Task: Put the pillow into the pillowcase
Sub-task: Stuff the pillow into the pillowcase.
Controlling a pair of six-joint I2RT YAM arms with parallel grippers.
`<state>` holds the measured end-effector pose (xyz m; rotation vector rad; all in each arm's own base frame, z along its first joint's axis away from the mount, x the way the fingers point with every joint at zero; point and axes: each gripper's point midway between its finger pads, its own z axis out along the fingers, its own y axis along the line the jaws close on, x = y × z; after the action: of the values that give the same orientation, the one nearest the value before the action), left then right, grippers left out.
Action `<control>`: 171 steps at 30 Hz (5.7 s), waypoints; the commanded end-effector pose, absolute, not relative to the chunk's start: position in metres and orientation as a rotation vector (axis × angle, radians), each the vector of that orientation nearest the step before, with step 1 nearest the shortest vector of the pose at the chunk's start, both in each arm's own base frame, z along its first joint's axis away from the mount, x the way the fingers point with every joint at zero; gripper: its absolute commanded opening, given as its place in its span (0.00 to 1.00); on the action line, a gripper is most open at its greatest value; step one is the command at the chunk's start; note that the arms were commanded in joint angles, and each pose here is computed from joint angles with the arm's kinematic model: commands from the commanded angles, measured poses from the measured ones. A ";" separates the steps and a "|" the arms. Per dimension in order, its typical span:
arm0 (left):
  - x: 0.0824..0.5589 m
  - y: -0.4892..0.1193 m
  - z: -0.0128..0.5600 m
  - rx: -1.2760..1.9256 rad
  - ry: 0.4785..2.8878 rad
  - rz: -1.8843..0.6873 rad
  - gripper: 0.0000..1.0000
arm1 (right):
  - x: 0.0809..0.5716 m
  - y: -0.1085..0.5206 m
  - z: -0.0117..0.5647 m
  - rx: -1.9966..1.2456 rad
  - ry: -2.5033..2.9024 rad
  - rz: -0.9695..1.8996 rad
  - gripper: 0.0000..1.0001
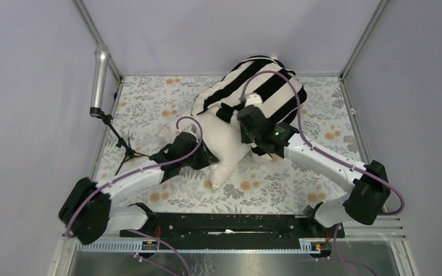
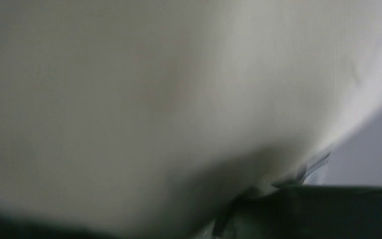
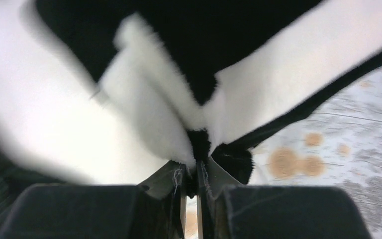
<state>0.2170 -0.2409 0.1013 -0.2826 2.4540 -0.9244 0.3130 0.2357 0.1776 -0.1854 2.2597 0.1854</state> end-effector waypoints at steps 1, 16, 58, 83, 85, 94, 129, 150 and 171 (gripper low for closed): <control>0.315 -0.275 0.165 -0.480 2.063 -1.057 0.07 | 0.222 0.355 0.235 -0.430 2.240 0.673 0.00; 0.310 -0.287 0.260 -0.427 1.866 -1.100 0.00 | 0.242 0.338 0.267 -0.351 2.210 0.849 0.00; 0.213 -0.335 0.338 -0.102 2.036 -1.368 0.00 | 0.224 0.335 0.552 -0.402 1.651 0.850 0.00; 0.289 -0.254 0.284 -0.641 2.020 -1.273 0.00 | 0.242 0.252 0.211 -0.112 1.920 0.432 1.00; 0.290 -0.254 0.284 -0.639 2.024 -1.263 0.00 | 0.247 0.255 0.203 -0.111 1.925 0.400 0.99; 0.291 -0.252 0.285 -0.624 2.036 -1.228 0.00 | 0.282 0.251 0.180 0.005 1.976 0.399 0.77; 0.176 -0.346 0.353 -0.184 1.947 -2.074 0.02 | 0.307 0.295 0.441 -0.231 1.726 0.513 0.00; 0.264 -0.144 0.300 -0.455 1.978 -0.688 0.99 | 0.461 0.408 0.228 -0.306 2.123 0.585 0.00; 0.299 -0.152 0.121 -0.682 2.088 -0.588 0.74 | 0.450 0.374 0.321 -0.278 2.016 0.329 0.91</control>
<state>0.2961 -0.1485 0.1455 -0.6005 2.0769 -0.5736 0.4639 0.4111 0.2734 -0.2896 2.0759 0.4888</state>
